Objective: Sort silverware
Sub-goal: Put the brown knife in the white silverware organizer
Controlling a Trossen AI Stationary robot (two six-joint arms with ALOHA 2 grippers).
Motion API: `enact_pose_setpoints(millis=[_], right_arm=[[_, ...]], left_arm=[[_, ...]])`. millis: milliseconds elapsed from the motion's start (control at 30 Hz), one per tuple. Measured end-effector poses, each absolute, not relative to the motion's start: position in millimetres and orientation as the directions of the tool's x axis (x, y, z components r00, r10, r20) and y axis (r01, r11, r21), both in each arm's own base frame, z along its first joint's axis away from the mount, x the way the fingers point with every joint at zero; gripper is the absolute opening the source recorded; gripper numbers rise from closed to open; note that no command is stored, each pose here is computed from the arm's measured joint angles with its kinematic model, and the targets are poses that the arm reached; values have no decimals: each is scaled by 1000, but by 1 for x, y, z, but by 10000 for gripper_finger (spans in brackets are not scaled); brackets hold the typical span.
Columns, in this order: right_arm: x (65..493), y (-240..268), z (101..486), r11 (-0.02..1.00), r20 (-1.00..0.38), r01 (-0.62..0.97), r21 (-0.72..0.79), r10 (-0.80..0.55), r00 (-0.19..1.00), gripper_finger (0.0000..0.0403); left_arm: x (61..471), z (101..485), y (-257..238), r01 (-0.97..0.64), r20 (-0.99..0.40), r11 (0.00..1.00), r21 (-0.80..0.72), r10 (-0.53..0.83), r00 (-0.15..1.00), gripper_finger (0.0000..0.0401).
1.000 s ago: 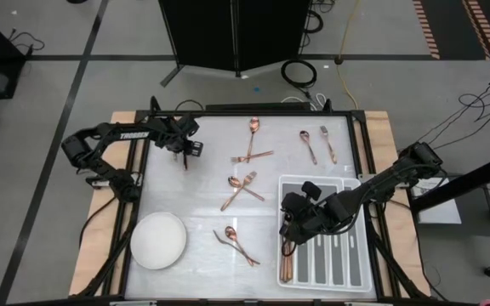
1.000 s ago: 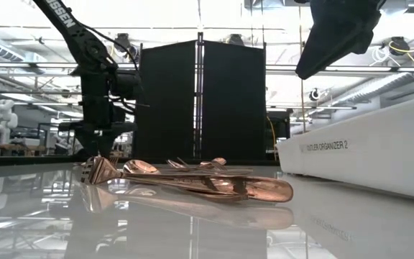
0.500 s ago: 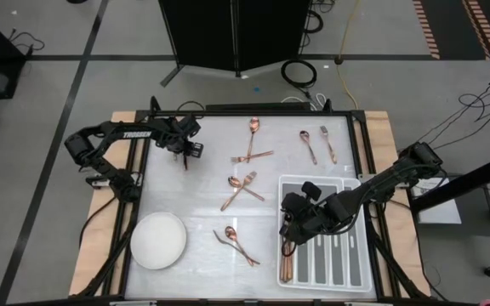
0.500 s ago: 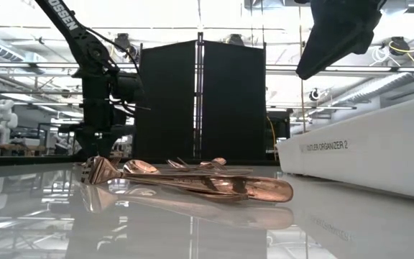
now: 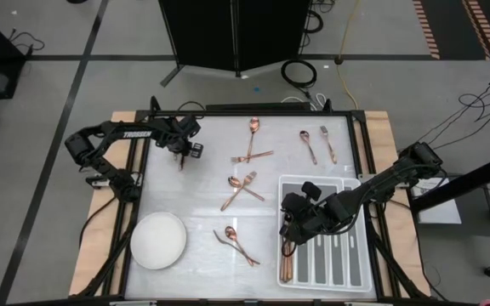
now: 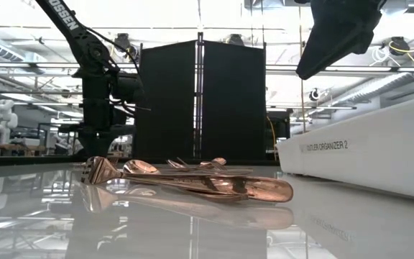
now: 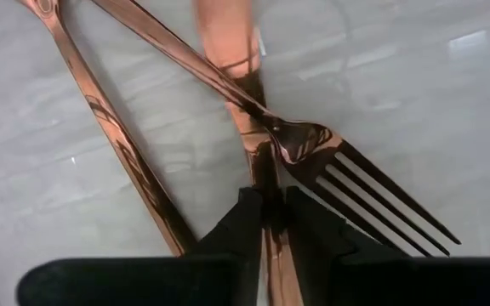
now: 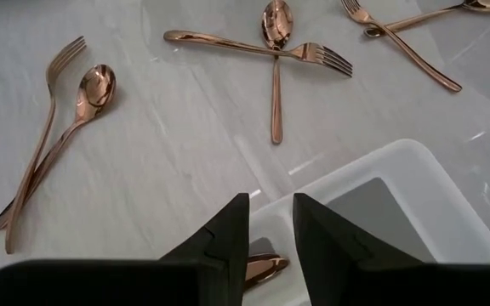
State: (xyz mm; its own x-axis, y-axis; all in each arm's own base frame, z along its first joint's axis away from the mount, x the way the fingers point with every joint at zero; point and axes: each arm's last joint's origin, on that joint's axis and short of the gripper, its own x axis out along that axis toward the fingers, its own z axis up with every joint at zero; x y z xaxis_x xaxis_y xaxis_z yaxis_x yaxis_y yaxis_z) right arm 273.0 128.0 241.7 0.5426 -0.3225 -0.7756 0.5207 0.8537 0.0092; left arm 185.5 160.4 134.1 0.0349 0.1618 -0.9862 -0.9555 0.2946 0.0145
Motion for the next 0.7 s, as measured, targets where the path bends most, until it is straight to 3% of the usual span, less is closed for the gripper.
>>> enact_pose_setpoints(millis=[700], right_arm=[[271,127,241,855,-783,518,-13,-331,527,86]], left_arm=[[192,147,164,-948,-990,318,-2,132,47,35]])
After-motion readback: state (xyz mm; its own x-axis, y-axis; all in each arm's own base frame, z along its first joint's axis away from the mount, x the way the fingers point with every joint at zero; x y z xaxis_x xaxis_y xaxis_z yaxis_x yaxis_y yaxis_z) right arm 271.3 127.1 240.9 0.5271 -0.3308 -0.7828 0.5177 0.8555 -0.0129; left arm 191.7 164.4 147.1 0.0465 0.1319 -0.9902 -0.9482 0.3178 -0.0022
